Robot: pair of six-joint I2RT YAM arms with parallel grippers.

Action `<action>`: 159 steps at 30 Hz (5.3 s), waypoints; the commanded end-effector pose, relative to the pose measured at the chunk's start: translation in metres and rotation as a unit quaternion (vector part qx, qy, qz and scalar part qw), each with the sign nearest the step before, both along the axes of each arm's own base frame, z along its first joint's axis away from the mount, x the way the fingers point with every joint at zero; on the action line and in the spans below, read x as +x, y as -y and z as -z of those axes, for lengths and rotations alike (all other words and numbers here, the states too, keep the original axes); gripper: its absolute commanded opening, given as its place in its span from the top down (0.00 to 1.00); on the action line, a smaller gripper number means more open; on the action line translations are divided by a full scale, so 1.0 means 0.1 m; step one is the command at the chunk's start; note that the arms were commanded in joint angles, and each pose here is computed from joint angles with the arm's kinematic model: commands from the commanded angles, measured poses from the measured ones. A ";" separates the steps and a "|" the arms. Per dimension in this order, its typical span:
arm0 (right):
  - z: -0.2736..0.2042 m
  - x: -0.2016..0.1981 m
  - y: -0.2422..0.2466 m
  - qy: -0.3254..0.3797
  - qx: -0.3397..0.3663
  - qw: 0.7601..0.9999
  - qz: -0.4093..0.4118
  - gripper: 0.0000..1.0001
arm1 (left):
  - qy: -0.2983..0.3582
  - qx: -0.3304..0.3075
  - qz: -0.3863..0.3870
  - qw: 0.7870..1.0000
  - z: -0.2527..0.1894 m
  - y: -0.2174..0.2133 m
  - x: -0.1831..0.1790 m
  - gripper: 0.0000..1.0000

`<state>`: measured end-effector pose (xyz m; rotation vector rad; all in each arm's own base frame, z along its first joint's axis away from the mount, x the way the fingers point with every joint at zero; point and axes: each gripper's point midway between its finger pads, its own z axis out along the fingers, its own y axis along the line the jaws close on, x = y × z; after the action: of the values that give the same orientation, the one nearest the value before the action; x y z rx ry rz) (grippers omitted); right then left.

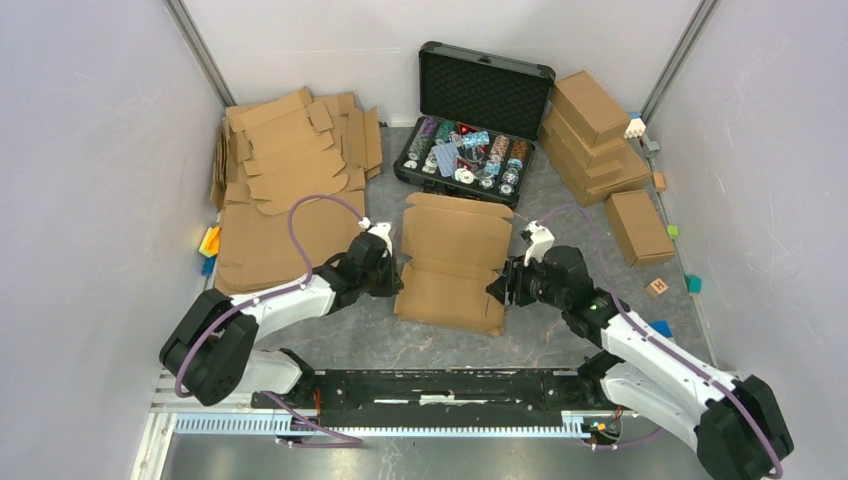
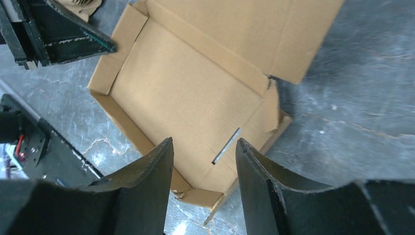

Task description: Fold the paper box

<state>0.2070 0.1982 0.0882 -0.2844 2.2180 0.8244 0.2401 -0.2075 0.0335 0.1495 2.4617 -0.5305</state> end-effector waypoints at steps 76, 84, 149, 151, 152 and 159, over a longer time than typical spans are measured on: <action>0.00 0.08 0.08 -0.017 0.142 0.990 -0.004 0.37 | 0.020 -0.090 -0.018 0.996 -0.25 -0.02 0.11 0.98; 0.05 0.06 -0.06 -0.020 0.103 0.994 -0.019 0.43 | 0.034 -0.068 -0.017 0.997 -0.29 -0.03 0.12 0.98; 0.53 0.17 -0.03 -0.082 -0.083 0.992 0.044 0.65 | 0.081 -0.074 -0.027 0.994 -0.64 0.04 0.02 0.98; 0.52 0.18 0.00 -0.080 -0.102 0.990 0.051 0.65 | 0.088 -0.070 -0.026 0.993 -0.70 0.07 -0.01 0.98; 0.51 0.20 0.03 -0.074 -0.111 0.989 0.057 0.65 | 0.089 -0.067 -0.026 0.993 -0.71 0.08 -0.03 0.98; 0.44 0.24 0.07 -0.051 -0.138 0.986 0.078 0.82 | 0.107 -0.079 -0.041 0.990 -0.87 0.13 -0.10 0.98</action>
<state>0.2177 0.1964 0.0309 -0.2076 2.4675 0.5582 0.2224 -0.2117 0.0876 0.1171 2.2847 -0.5919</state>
